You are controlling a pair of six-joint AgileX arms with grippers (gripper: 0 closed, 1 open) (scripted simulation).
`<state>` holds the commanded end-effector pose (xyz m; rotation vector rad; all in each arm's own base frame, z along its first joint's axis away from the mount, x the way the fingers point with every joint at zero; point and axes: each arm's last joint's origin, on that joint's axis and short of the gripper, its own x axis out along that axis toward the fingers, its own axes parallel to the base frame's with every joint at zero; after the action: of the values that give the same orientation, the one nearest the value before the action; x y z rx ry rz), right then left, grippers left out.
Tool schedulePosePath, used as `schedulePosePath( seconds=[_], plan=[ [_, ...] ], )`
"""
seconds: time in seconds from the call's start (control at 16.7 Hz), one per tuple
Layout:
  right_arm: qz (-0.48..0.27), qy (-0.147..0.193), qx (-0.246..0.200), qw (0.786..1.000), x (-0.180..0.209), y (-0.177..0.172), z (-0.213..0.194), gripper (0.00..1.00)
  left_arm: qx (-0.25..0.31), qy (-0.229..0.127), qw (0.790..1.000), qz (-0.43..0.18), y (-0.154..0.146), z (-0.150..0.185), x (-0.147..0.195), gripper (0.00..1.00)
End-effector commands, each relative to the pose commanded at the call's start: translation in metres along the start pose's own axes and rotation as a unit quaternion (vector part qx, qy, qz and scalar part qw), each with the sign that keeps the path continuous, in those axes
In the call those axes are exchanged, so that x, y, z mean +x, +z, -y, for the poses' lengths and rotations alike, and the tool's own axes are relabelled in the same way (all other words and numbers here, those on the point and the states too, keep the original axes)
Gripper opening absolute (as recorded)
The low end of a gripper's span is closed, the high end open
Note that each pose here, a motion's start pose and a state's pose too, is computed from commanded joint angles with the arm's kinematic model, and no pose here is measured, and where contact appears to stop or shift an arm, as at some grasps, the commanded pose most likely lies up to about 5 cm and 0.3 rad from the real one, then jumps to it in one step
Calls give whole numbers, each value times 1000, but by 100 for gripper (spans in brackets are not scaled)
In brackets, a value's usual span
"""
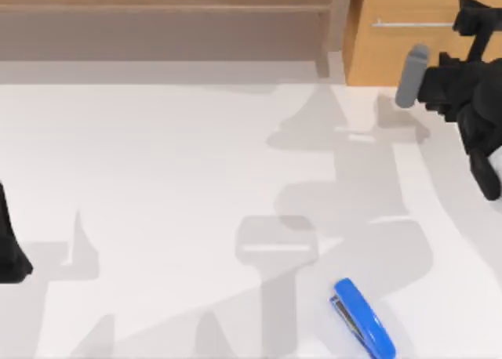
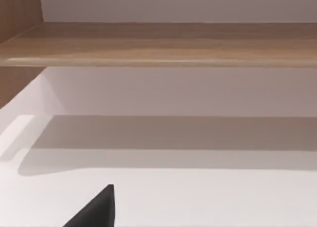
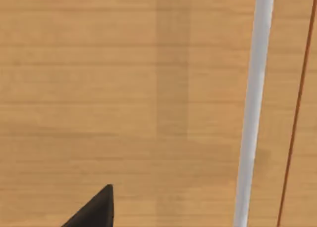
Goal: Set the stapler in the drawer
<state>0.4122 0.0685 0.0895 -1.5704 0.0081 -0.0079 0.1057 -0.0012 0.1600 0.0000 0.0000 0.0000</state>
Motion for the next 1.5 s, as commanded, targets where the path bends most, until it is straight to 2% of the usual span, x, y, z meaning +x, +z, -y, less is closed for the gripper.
schedulePosePath(
  seconds=[0.48,1.26,1.5],
  plan=[
    [0,0,0,1000,19,1,0,100,0,0,1000,0,0,0,0,100],
    [0,0,0,1000,19,1,0,2,0,0,1000,0,0,0,0,100],
    [0,0,0,1000,19,1,0,0,0,0,1000,0,0,0,0,100]
  ],
)
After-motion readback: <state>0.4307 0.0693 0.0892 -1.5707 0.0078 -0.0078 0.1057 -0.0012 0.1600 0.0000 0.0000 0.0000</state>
